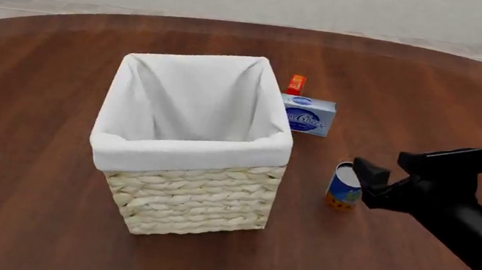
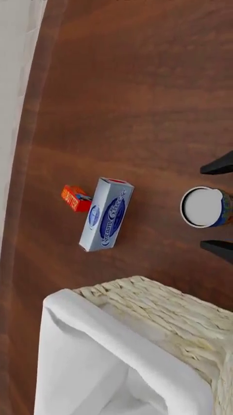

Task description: Pick up the alphabet soup and put it in the basket.

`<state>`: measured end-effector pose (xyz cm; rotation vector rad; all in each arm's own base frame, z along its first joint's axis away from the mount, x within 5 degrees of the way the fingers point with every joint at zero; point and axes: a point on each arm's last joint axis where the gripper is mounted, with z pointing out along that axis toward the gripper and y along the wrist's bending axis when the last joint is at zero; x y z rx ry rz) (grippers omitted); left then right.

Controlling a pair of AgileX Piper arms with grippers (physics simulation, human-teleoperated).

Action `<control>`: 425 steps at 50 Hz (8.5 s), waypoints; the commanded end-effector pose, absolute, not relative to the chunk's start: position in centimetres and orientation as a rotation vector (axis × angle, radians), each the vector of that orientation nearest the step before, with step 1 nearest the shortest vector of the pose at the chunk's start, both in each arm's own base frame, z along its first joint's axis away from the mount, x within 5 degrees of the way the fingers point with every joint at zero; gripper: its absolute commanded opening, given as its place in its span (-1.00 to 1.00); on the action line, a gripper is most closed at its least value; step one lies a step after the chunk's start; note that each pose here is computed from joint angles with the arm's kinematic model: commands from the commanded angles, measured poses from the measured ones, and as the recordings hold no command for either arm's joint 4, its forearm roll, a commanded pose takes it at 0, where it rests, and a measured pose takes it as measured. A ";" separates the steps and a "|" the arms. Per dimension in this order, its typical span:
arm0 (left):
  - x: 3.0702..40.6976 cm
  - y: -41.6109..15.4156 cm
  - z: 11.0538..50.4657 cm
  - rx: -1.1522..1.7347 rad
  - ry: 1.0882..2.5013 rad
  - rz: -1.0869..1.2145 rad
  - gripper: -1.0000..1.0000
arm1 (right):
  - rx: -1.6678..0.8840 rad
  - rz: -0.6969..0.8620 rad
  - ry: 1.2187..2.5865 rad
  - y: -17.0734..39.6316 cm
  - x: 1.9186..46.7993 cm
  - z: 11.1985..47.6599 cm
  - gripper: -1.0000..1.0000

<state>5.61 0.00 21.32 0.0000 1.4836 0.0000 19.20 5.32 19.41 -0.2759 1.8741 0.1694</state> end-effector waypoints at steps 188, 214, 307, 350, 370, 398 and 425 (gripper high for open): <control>5.6 0.0 21.3 0.000 1.484 0.000 1.00 | -0.430 0.063 1.968 6.6 24.4 22.7 -1.00; 5.6 0.0 21.3 0.000 1.484 0.000 1.00 | -0.510 0.162 1.868 10.7 26.3 32.1 -1.00; 5.6 0.0 21.3 0.000 1.484 0.000 1.00 | -1.078 0.351 1.965 30.7 28.5 33.5 -1.00; 5.6 0.0 21.3 0.000 1.484 0.000 1.00 | -1.271 0.288 2.086 32.5 27.6 27.8 -1.00; 5.6 0.0 21.3 0.000 1.484 0.000 1.00 | -1.285 0.256 2.100 32.0 28.7 26.8 1.00; 5.6 0.0 21.3 0.000 1.484 0.000 1.00 | -1.271 0.274 2.057 31.7 27.9 28.9 1.00; 5.6 0.0 21.3 0.000 1.484 0.000 1.00 | -1.242 0.289 1.937 31.0 27.3 34.1 1.00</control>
